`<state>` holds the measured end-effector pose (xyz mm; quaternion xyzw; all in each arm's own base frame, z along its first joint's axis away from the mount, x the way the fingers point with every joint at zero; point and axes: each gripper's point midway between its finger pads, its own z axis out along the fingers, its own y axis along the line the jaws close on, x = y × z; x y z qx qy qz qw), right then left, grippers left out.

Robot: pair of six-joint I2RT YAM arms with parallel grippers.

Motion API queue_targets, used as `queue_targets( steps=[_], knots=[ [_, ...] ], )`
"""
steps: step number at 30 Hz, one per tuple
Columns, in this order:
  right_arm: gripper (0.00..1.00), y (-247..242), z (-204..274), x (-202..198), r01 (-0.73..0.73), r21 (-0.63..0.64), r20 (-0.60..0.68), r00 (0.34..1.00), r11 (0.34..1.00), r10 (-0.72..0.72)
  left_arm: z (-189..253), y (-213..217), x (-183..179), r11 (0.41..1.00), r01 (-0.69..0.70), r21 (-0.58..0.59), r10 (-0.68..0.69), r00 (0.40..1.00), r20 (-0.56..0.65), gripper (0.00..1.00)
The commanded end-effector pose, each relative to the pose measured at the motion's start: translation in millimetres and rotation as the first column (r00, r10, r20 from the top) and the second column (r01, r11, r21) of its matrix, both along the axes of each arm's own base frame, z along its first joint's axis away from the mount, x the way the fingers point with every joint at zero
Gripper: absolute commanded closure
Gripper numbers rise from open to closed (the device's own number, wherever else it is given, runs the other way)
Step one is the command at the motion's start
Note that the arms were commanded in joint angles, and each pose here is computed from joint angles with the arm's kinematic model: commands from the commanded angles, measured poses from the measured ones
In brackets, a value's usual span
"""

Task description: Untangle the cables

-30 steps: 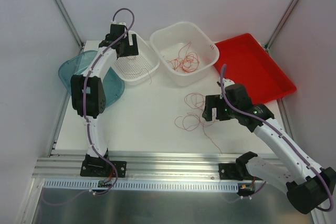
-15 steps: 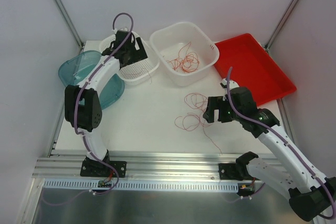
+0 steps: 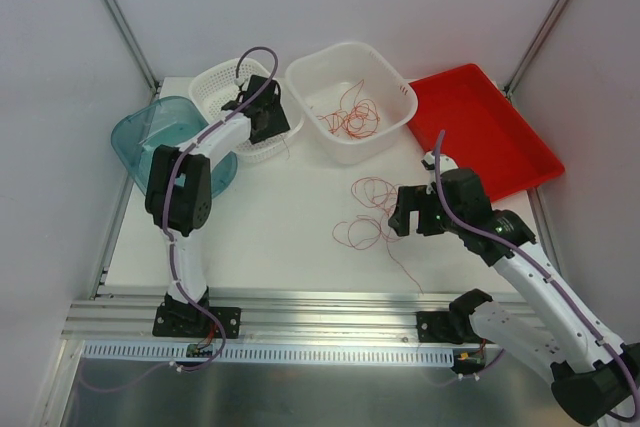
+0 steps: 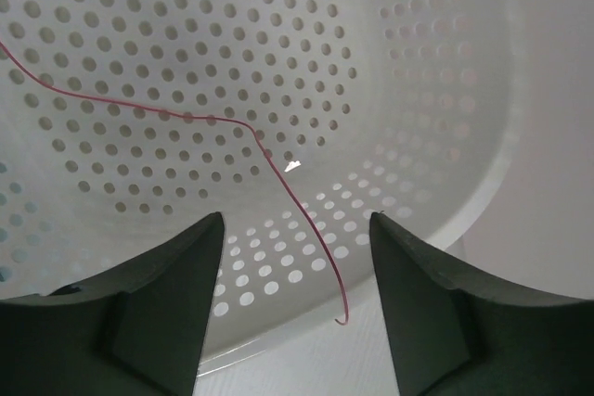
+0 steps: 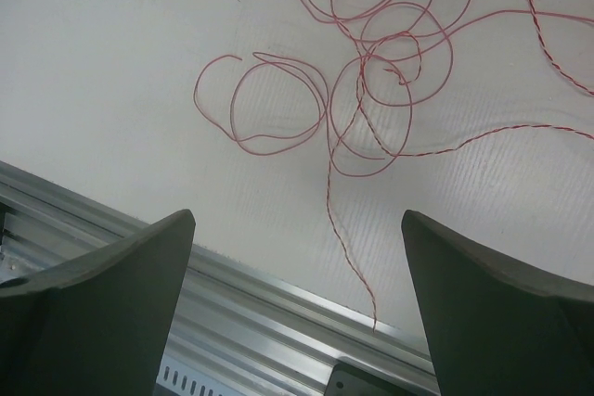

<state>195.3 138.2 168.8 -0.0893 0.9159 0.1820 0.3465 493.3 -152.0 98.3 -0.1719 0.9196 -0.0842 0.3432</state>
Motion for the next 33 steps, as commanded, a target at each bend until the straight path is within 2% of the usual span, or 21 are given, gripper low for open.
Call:
queue_targets(
  steps=[1, 3, 7, 10, 17, 24, 29, 31, 33],
  knots=[
    [0.00, -3.4, 0.6, -2.4, -0.002, -0.013, 0.013, 1.000, 1.000, 0.002, 8.3, 0.2, 10.3, 0.999, -0.042, 0.008, 0.042, 0.998, 0.038, 0.43],
    [0.00, -3.8, -0.1, -3.3, -0.002, -0.016, 0.010, 1.000, 1.000, 0.002, 6.8, -0.1, 11.7, 0.999, -0.040, 0.011, 0.039, 0.999, 0.037, 0.51],
    [0.00, -4.4, 0.6, -3.1, -0.001, -0.017, 0.012, 1.000, 1.000, 0.001, 14.0, -2.0, 12.5, 1.000, -0.025, 0.010, 0.025, 0.998, 0.050, 0.84],
    [0.00, -4.9, 1.5, -2.6, 0.002, -0.017, 0.014, 1.000, 1.000, -0.002, 29.8, 1.0, 11.9, 1.000, -0.018, 0.022, 0.016, 0.996, 0.082, 0.99],
    [0.01, -3.9, 1.6, -1.9, 0.003, -0.015, 0.014, 1.000, 1.000, -0.002, 111.8, 14.3, 5.3, 0.998, -0.005, 0.056, -0.009, 0.969, 0.245, 1.00],
    [0.00, -2.5, 1.4, -0.9, 0.005, -0.011, 0.008, 1.000, 1.000, -0.004, 169.2, 12.7, 2.6, 0.998, 0.069, -0.007, -0.063, 0.938, 0.342, 1.00],
    [0.00, -3.4, 3.4, -1.8, 0.009, -0.010, 0.009, 1.000, 1.000, -0.009, 177.6, 39.0, 28.0, 0.995, 0.023, 0.093, -0.056, 0.926, 0.374, 1.00],
    [0.00, -4.0, 4.3, -2.5, 0.011, -0.010, 0.011, 1.000, 1.000, -0.011, 162.0, 44.3, 40.9, 0.990, 0.027, 0.135, -0.073, 0.934, 0.349, 1.00],
    [0.00, -5.5, 3.1, -3.4, 0.015, -0.015, 0.005, 1.000, 1.000, -0.015, 157.0, 47.1, 52.5, 0.988, 0.028, 0.150, -0.078, 0.935, 0.346, 0.95]
  ],
)
